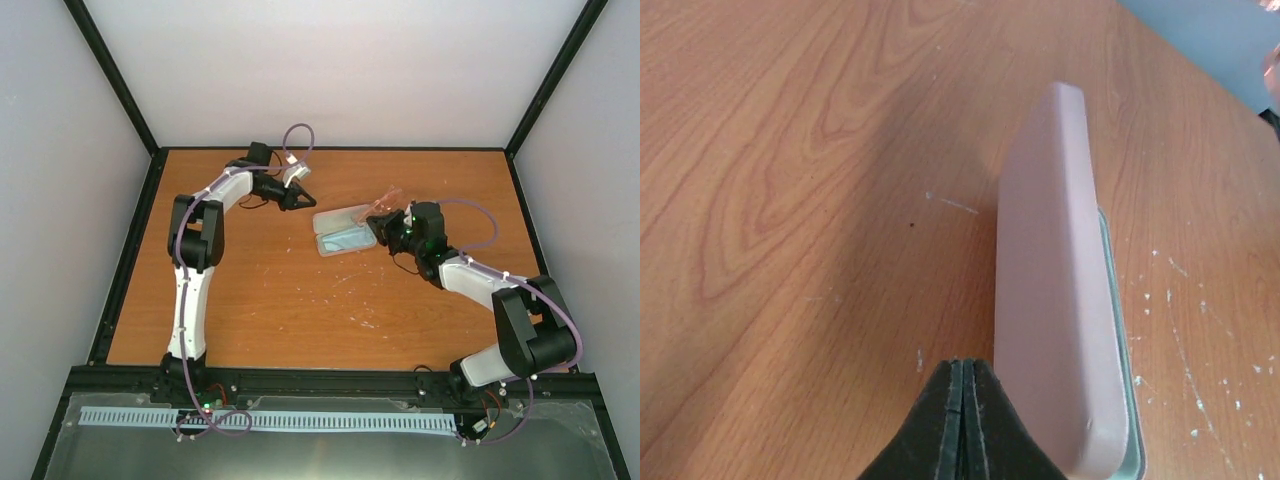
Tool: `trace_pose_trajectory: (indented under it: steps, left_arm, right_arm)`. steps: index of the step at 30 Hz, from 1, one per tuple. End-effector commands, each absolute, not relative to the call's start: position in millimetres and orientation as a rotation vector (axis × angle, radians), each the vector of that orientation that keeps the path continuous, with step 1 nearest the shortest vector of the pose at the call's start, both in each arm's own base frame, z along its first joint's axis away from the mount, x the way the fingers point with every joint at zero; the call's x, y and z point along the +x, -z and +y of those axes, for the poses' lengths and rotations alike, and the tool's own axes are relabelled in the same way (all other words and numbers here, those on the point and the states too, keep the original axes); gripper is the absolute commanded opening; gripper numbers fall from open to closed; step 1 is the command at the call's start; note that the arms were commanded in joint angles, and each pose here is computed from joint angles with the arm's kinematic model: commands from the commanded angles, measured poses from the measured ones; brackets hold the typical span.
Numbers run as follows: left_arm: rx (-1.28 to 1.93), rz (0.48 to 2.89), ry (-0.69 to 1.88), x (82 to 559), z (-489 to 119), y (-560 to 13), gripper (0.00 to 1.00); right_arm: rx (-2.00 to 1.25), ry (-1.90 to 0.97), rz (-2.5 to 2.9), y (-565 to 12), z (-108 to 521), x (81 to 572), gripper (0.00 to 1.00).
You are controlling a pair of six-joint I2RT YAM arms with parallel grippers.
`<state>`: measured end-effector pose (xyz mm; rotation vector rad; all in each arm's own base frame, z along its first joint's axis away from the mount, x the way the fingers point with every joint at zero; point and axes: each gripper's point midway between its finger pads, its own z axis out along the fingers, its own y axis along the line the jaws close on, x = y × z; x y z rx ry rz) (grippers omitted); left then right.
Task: Organize the sunglasses
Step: Adjust the sunglasses case at the center of the board.
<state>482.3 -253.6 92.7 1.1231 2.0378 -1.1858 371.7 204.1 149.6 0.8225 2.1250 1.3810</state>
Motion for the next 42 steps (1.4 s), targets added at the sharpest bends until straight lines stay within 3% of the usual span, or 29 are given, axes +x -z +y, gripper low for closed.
trace_pose_trajectory:
  steps: [1, 25, 42]
  left_arm:
    - [1.177, 2.051, 1.100, 484, -250, -85, 0.04]
    - [1.283, 2.243, 1.153, 429, -278, -20, 0.05]
    - [1.267, 2.219, 1.270, 404, -298, -37, 0.05]
  right_arm:
    - [0.850, -1.401, 1.989, -175, 199, 390, 0.03]
    - [0.883, -1.312, 2.060, -153, 187, 369, 0.03]
    - [0.639, -1.258, 2.362, -109, 209, 360, 0.03]
